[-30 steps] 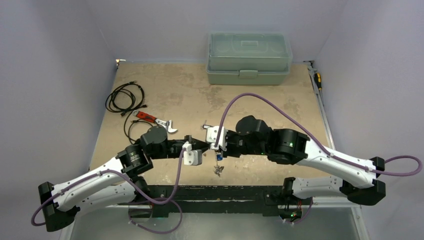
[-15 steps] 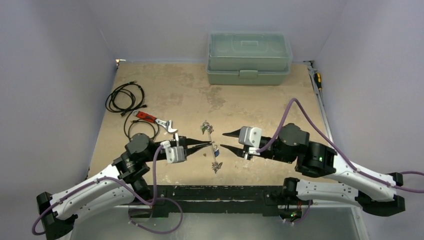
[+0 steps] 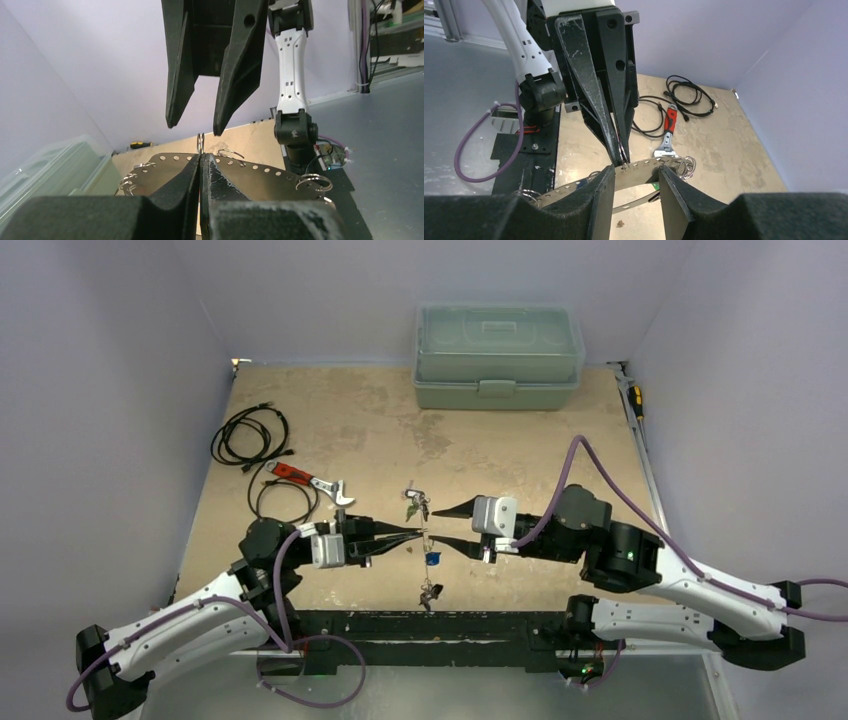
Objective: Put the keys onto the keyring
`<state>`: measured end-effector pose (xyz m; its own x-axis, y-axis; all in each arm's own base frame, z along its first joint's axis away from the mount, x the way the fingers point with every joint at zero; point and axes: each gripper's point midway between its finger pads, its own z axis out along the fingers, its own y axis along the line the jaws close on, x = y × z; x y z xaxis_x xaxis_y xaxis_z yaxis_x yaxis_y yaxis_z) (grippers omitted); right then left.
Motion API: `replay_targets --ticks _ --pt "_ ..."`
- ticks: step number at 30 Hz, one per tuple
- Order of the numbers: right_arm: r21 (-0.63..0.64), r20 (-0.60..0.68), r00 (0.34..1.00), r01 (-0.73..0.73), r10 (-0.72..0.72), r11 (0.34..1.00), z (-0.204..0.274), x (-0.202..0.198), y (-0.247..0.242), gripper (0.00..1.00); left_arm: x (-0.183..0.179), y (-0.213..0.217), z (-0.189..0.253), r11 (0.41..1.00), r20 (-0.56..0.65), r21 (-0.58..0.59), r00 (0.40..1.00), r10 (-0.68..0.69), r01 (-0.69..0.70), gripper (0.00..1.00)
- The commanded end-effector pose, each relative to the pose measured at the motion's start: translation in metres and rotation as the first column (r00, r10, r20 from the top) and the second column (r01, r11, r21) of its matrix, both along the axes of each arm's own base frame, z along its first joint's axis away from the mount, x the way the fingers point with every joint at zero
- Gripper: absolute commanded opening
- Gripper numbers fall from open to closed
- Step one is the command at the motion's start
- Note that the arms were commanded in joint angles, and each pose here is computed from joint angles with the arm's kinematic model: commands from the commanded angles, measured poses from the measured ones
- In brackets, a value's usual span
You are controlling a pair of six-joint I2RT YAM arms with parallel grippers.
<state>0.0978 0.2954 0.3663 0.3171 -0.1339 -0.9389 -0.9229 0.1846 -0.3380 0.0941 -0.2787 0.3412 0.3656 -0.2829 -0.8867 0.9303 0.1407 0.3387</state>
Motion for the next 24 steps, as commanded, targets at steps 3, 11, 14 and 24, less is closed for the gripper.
replay_targets --ticks 3,11,14,24 --pt "0.050 -0.002 0.999 -0.035 0.035 0.998 0.013 -0.005 0.007 0.41 -0.014 0.010 0.032 0.992 0.057 -0.121 0.998 -0.038 0.044 0.00" --pt "0.042 -0.005 0.998 -0.056 0.056 0.998 0.011 -0.007 0.014 0.37 -0.014 0.010 0.031 0.992 0.056 -0.120 0.998 -0.040 0.047 0.00" --pt "0.042 -0.005 0.998 -0.070 0.070 0.997 0.011 -0.008 0.017 0.35 -0.014 0.010 0.031 0.992 0.055 -0.119 0.998 -0.040 0.046 0.00" --pt "0.019 -0.013 0.997 -0.074 0.074 0.997 0.005 -0.007 0.022 0.12 -0.014 0.010 0.030 0.992 0.058 -0.117 0.997 -0.041 0.048 0.00"
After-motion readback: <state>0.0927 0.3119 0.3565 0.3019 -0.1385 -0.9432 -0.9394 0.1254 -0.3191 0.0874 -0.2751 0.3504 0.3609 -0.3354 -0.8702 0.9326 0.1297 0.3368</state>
